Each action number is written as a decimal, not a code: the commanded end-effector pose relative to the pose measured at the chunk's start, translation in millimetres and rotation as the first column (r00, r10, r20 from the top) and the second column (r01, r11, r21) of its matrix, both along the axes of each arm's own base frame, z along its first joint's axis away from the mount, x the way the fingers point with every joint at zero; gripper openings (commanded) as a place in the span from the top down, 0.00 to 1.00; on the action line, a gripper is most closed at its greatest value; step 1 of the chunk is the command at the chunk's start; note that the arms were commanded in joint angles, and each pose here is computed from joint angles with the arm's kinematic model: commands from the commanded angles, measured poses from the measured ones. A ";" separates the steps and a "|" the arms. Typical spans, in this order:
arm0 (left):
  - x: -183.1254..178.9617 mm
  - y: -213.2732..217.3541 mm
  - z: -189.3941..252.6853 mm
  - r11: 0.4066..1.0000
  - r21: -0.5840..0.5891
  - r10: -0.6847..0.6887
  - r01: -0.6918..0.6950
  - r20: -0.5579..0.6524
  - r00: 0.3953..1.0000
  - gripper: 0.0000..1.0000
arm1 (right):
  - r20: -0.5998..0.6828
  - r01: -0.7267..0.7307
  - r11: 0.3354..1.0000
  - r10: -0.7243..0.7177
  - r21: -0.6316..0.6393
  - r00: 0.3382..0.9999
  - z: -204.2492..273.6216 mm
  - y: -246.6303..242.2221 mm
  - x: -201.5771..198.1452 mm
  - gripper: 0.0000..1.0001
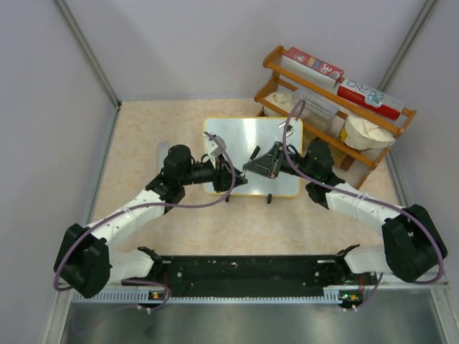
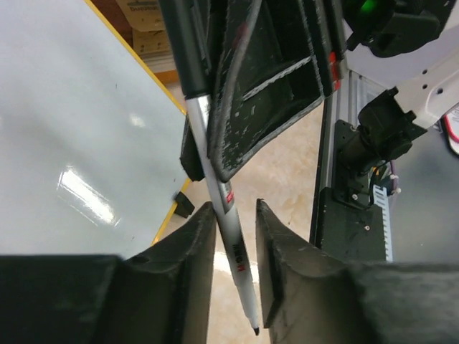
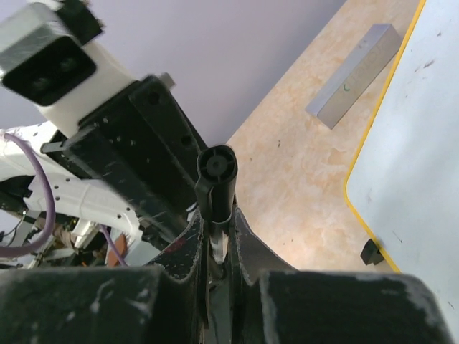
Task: Write a sentence on the whiteboard
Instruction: Pick up the whiteboard marker at the center of the board, then move the whiteboard to the center of the board.
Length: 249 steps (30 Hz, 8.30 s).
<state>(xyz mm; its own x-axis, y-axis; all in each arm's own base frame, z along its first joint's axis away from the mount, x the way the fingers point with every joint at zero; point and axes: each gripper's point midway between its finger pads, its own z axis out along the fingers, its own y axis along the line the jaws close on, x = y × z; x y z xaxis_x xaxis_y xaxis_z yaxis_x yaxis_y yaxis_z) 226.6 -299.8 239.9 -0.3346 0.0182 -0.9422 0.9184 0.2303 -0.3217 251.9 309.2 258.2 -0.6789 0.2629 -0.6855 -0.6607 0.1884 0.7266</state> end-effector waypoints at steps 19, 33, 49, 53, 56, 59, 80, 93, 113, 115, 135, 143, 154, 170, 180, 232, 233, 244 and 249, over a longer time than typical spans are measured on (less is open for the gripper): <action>-34.9 6.1 36.7 0.983 0.045 -0.183 0.180 0.085 0.979 1.00 | 0.234 -0.184 0.982 0.191 -0.048 0.953 49.1 -19.4 -30.4 0.06; -40.9 4.9 60.0 0.975 0.032 -0.221 0.219 0.080 0.972 1.00 | 0.277 -0.247 0.967 0.253 -0.058 0.927 53.3 -1.3 -54.0 0.28; -47.3 -1.5 51.5 0.966 0.050 -0.255 0.253 0.047 0.966 1.00 | 0.272 -0.243 0.969 0.243 -0.036 0.931 57.8 5.3 -50.8 0.48; -46.8 -1.1 51.9 0.967 0.059 -0.250 0.247 0.047 0.967 1.00 | 0.265 -0.257 0.964 0.265 -0.063 0.927 51.1 5.5 -54.9 0.48; -46.8 -1.3 52.5 0.967 0.058 -0.251 0.248 0.047 0.967 1.00 | 0.265 -0.260 0.963 0.271 -0.076 0.925 48.0 4.7 -56.8 0.53; -46.0 -1.4 52.9 0.967 0.058 -0.251 0.248 0.045 0.967 1.00 | 0.263 -0.250 0.964 0.264 -0.086 0.928 45.7 4.3 -56.8 0.63; -46.2 -2.1 45.4 0.970 0.076 -0.232 0.230 0.021 0.972 0.65 | 0.250 -0.190 0.973 0.218 -0.132 0.944 35.5 4.9 -50.1 1.00; 9.8 27.4 -20.1 0.976 0.158 0.167 -0.148 -0.113 0.980 0.21 | 0.264 0.406 0.865 -0.335 -0.295 0.905 4.8 -57.8 21.7 1.00; 85.8 164.5 -48.1 0.737 0.076 0.661 -0.671 -0.283 0.695 0.10 | 0.181 0.561 0.803 -0.532 -0.202 0.827 -3.2 -135.0 36.5 1.00; 87.3 170.9 -46.3 0.721 0.067 0.677 -0.689 -0.279 0.681 0.10 | 0.186 0.557 0.805 -0.527 -0.202 0.829 -2.5 -134.1 36.7 1.00; 92.5 179.1 -50.5 0.695 0.079 0.710 -0.715 -0.236 0.664 0.09 | 0.206 0.501 0.841 -0.464 -0.203 0.862 -3.7 -121.9 41.8 1.00; 104.4 180.3 -53.0 0.685 0.091 0.719 -0.723 -0.242 0.651 0.09 | 0.204 0.492 0.845 -0.455 -0.208 0.867 -5.4 -119.7 44.2 1.00; 145.2 150.3 -33.9 0.813 -0.010 0.566 -0.582 -0.225 0.793 0.11 | 0.212 0.428 0.888 -0.392 -0.168 0.895 4.9 -108.2 38.7 1.00; 173.3 116.6 -59.7 0.942 -0.243 0.167 -0.233 -0.263 0.950 0.32 | 0.195 0.412 0.892 -0.377 -0.186 0.905 -0.1 -107.8 33.8 1.00; 153.7 111.7 -80.0 0.953 -0.260 0.055 -0.154 -0.353 0.934 0.54 | 0.194 0.408 0.894 -0.373 -0.184 0.907 0.8 -106.6 35.3 1.00; 22.1 66.4 -153.7 0.994 0.077 -0.022 0.075 -0.536 0.844 1.00 | 0.205 0.405 0.894 -0.367 -0.191 0.907 2.0 -104.5 41.2 1.00; 19.6 64.7 -154.5 0.993 0.079 -0.032 0.087 -0.537 0.843 1.00 | 0.203 0.404 0.895 -0.366 -0.191 0.908 2.4 -104.3 41.0 1.00; 13.0 43.2 -149.0 0.979 0.070 -0.126 0.190 -0.526 0.841 1.00 | 0.263 0.373 0.916 -0.326 -0.149 0.908 18.1 -100.8 30.3 1.00; 12.4 31.7 -151.3 0.973 0.094 -0.131 0.211 -0.527 0.839 1.00 | 0.293 0.355 0.922 -0.301 -0.154 0.908 21.1 -96.8 26.5 1.00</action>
<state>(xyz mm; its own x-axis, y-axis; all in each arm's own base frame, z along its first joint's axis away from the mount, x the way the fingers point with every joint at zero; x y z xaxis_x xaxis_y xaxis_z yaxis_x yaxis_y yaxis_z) 256.4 -255.9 111.3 -0.7716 0.1549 -0.6169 0.6359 0.1698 -0.7528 281.8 206.2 238.7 -0.4874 0.2830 -0.8261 -0.5944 0.5854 0.5513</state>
